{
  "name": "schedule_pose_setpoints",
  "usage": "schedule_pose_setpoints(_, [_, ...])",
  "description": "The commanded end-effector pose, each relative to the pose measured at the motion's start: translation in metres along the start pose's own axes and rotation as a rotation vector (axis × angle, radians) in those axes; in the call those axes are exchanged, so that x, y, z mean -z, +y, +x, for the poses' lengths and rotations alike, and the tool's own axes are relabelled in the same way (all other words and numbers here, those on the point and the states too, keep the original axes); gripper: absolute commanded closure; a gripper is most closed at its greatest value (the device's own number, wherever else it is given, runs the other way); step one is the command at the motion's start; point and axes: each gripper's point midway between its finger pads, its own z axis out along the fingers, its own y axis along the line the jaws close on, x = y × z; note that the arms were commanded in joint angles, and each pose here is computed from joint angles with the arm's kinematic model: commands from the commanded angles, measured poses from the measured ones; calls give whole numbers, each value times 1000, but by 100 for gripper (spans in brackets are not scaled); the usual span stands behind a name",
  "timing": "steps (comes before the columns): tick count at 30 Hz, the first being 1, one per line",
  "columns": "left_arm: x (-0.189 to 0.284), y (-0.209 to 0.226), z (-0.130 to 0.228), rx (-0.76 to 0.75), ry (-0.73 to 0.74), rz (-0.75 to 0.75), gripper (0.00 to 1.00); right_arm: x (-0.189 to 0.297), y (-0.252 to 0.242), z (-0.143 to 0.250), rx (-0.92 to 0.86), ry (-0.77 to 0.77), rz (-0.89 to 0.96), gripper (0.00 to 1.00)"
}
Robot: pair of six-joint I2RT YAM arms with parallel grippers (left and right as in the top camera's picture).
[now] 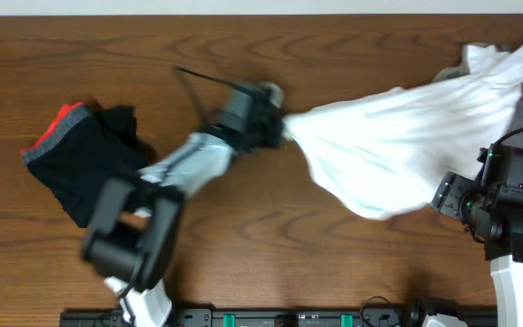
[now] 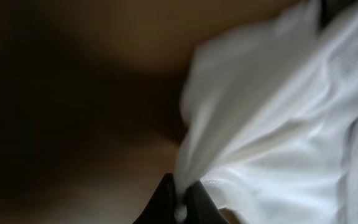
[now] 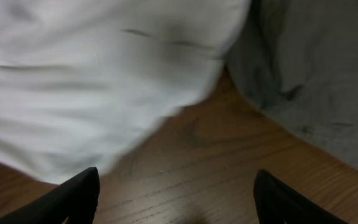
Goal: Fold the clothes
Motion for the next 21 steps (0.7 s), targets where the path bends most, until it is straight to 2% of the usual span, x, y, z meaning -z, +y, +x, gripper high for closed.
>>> schedule_pose_setpoints(1, [56,50,-60,27,-179,-105,89,3,-2,-3,-3,-14,4,23])
schedule_pose_setpoints(3, [77,73,-71,91,-214,-128,2,3,-2,-3,-4,-14,4,23])
schedule_pose_setpoints(7, [92,88,-48,191,-112,-89,2,3,-2,-3,-4,-14,4,23])
schedule_pose_setpoints(13, [88,72,29,317,190,-95,2,3,-2,-3,-4,-14,4,23])
schedule_pose_setpoints(18, [76,28,75,284,363,-44,2,3,-2,-3,-4,-14,4,22])
schedule_pose_setpoints(21, [65,5,92,219,407,-17,2,3,-2,-3,-4,-14,4,22])
